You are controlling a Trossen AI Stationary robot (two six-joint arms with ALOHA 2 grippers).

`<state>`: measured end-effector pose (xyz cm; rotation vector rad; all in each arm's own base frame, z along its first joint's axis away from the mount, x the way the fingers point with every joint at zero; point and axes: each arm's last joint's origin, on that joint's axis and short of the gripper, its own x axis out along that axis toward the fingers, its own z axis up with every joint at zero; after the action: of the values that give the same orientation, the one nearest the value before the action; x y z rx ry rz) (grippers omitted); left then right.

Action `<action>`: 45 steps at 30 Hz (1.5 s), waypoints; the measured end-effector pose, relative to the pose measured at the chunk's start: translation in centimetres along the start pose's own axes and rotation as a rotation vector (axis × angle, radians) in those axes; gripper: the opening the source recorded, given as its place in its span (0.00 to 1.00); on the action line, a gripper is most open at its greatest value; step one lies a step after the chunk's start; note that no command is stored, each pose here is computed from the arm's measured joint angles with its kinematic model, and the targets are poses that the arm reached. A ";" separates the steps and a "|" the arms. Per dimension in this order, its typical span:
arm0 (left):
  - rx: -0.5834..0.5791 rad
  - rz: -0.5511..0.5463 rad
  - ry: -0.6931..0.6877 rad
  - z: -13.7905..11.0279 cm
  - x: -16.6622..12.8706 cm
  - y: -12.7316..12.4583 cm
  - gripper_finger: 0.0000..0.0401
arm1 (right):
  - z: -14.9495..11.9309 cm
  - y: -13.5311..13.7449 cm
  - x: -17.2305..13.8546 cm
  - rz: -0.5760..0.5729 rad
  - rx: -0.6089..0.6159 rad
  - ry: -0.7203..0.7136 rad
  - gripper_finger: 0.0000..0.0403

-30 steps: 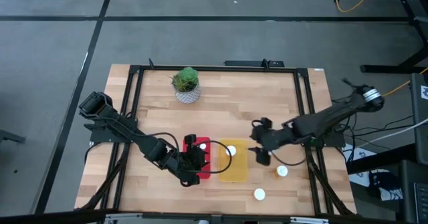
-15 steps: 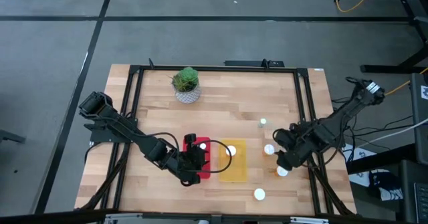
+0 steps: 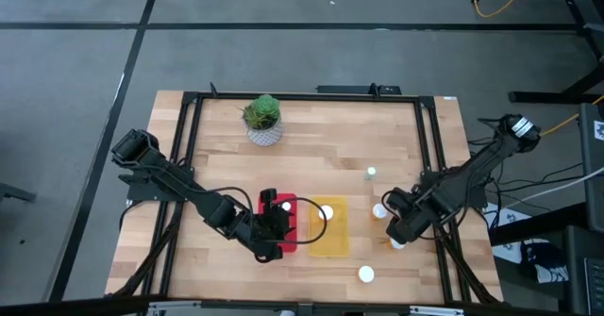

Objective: Pick and place medicine bottles into bin by pill shape (circle, oval)
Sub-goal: Put the orange capsule bottle into the yellow bin

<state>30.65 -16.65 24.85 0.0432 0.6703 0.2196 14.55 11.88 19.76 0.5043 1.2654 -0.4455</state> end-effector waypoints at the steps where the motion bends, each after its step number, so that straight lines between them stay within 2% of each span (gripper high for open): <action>1: 0.000 0.000 0.000 0.0 0.0 0.0 0.38 | 0.0 0.0 0.1 -0.002 -0.002 0.001 0.65; 9: -0.001 0.002 0.000 0.0 0.0 0.0 0.38 | 0.3 0.5 0.6 0.030 -0.091 -0.012 0.65; 21: -0.003 0.002 -0.002 0.0 0.0 0.1 0.38 | 2.0 0.9 3.5 -0.082 -0.194 0.018 0.65; 26: -0.003 0.003 -0.002 0.0 0.0 0.1 0.38 | 2.4 1.6 3.8 -0.047 -0.258 -0.044 0.65; 31: -0.002 0.004 -0.001 0.0 0.0 0.1 0.38 | 2.7 1.7 3.8 -0.072 -0.279 -0.131 0.65; 37: -0.002 0.004 -0.001 0.0 0.0 0.1 0.38 | 2.7 1.8 3.8 -0.070 -0.279 -0.133 0.65; 45: -0.002 0.004 -0.001 0.0 0.0 0.1 0.38 | 2.8 1.9 3.8 -0.060 -0.272 -0.149 0.53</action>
<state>30.69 -16.57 24.85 0.0429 0.6695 0.2240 18.73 11.63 16.91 0.2000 1.1770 -0.3481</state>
